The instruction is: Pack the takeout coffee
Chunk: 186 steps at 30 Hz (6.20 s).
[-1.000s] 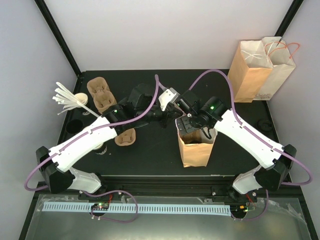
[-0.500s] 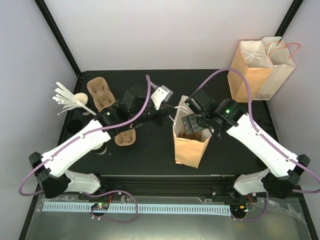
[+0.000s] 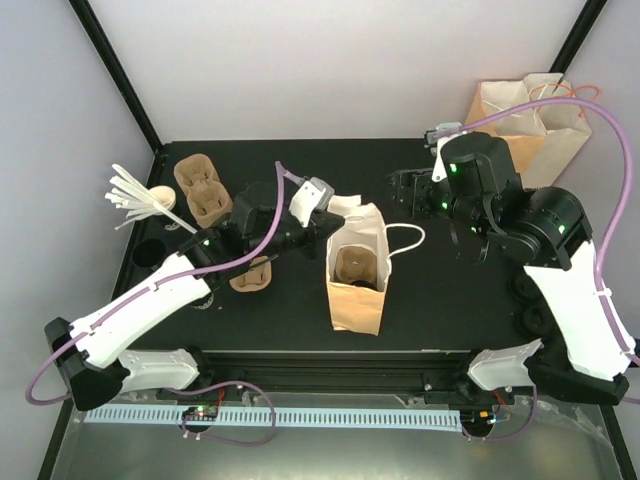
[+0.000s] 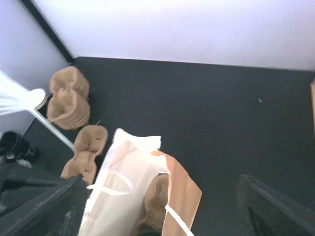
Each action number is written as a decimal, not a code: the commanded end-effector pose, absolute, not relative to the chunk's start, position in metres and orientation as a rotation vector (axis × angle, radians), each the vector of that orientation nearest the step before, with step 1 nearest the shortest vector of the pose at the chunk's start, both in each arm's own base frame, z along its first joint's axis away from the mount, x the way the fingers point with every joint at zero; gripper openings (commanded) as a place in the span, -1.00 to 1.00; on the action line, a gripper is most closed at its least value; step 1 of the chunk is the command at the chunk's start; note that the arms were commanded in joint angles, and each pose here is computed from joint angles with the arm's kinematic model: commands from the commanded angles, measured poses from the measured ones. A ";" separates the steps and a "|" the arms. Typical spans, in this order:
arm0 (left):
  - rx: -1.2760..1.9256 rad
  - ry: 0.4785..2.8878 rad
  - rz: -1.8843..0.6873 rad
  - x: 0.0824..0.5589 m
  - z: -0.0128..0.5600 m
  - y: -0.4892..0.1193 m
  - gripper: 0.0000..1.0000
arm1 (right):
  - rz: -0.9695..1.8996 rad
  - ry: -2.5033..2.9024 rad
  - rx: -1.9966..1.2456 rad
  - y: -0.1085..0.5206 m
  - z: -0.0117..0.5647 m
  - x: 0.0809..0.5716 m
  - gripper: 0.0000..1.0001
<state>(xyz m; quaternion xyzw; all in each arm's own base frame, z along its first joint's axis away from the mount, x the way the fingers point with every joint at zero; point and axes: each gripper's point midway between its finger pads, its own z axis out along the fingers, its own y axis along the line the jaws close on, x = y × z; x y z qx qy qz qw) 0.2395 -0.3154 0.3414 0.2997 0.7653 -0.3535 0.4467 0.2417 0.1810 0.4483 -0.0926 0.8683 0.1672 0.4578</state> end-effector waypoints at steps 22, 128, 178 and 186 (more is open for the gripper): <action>0.651 1.782 -0.968 0.220 0.367 -0.293 -0.69 | 0.149 2.611 -0.470 0.209 0.279 0.277 0.30; -0.264 2.667 0.239 0.224 0.230 0.003 -0.97 | 1.096 1.625 -0.850 0.351 0.430 0.201 0.59; -0.075 2.644 -0.019 0.208 0.225 -0.028 -0.97 | 0.994 1.298 -0.951 0.580 0.188 0.198 0.98; -0.073 2.642 -0.025 0.206 0.226 -0.028 -0.97 | 1.046 1.327 -0.905 0.587 0.193 0.202 0.93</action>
